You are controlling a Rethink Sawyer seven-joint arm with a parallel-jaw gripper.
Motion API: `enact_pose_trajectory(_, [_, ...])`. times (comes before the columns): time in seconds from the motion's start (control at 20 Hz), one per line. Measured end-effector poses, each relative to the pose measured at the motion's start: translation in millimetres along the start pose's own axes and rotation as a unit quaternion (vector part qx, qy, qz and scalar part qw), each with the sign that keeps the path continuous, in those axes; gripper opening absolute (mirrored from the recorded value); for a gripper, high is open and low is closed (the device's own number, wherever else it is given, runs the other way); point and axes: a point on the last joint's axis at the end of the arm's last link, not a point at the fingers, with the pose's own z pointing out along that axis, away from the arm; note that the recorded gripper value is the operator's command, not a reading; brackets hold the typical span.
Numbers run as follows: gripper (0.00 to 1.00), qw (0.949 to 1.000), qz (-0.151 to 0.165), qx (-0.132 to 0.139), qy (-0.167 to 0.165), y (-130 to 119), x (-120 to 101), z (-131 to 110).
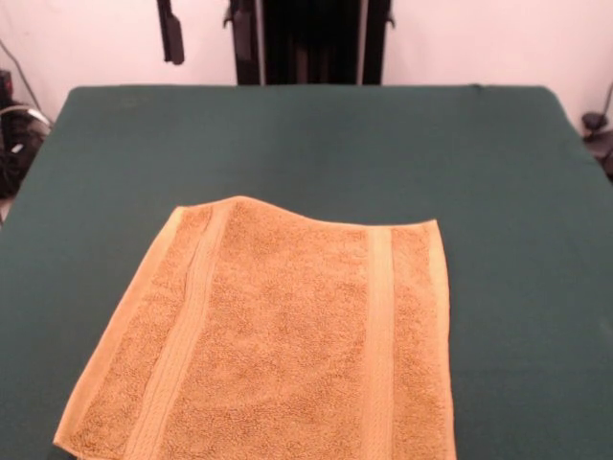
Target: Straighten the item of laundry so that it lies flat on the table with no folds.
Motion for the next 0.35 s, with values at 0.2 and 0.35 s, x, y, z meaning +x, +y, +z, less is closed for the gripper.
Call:
enact_pose_trajectory(0.2, [1.0,0.9999,0.01,0.01,-0.004,-4.9,-7.0,-8.7])
enact_pose_trajectory(0.35, [1.0,0.9997,0.018,0.015,-0.007,-7.8,-11.0,-13.5])
